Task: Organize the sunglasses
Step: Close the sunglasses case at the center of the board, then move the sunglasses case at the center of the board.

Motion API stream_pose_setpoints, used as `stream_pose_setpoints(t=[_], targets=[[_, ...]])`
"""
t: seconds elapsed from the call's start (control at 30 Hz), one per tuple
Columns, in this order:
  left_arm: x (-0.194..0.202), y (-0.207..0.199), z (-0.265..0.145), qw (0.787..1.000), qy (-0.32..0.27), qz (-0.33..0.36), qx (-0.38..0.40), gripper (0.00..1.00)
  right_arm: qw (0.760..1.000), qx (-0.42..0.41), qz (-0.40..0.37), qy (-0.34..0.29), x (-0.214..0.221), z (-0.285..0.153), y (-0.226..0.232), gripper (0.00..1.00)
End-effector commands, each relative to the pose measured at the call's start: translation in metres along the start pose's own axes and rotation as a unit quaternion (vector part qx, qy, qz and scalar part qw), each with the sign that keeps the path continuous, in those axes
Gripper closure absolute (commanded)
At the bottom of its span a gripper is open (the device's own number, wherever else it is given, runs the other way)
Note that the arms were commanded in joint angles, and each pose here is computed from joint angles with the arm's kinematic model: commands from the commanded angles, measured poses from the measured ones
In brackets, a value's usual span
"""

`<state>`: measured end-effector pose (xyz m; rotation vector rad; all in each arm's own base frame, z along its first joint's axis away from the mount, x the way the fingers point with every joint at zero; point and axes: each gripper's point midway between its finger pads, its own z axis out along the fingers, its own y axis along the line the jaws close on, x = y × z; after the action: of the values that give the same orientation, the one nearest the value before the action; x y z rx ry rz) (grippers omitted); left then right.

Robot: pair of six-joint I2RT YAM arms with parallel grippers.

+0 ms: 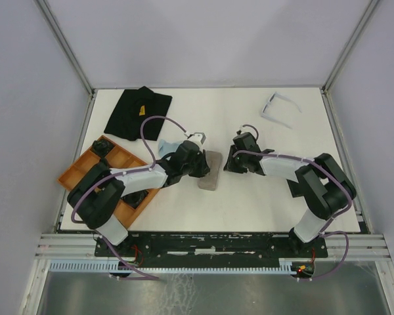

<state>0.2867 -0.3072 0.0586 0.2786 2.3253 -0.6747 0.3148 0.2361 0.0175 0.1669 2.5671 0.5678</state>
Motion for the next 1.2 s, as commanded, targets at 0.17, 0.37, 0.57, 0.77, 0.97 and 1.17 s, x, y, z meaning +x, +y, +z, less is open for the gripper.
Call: stream_pose_setpoints(t=[0.17, 0.37, 0.57, 0.77, 0.97, 1.17], targets=[[-0.085, 0.007, -0.073, 0.986, -0.152, -0.001, -0.068, 0.7, 0.994, 0.043, -0.024, -0.099, -0.039, -0.047, -0.015, 0.4], [-0.103, 0.029, -0.124, 0.97, -0.204, -0.008, -0.129, 0.5, 0.991, -0.004, 0.02, -0.133, -0.044, -0.061, 0.018, 0.08], [-0.1, 0.04, -0.156, 0.965, -0.215, -0.007, -0.148, 0.4, 0.979, 0.073, 0.032, -0.188, -0.048, -0.074, 0.044, 0.05], [-0.096, 0.046, -0.169, 0.962, -0.228, -0.009, -0.152, 0.38, 0.98, 0.104, 0.001, -0.17, -0.028, -0.05, 0.065, 0.05], [-0.094, 0.045, -0.17, 0.963, -0.227, -0.01, -0.144, 0.37, 0.979, 0.146, -0.036, -0.139, -0.017, -0.026, 0.067, 0.05], [-0.09, 0.044, -0.168, 0.965, -0.222, -0.012, -0.14, 0.37, 0.981, 0.148, -0.046, -0.116, -0.006, -0.01, 0.066, 0.05]])
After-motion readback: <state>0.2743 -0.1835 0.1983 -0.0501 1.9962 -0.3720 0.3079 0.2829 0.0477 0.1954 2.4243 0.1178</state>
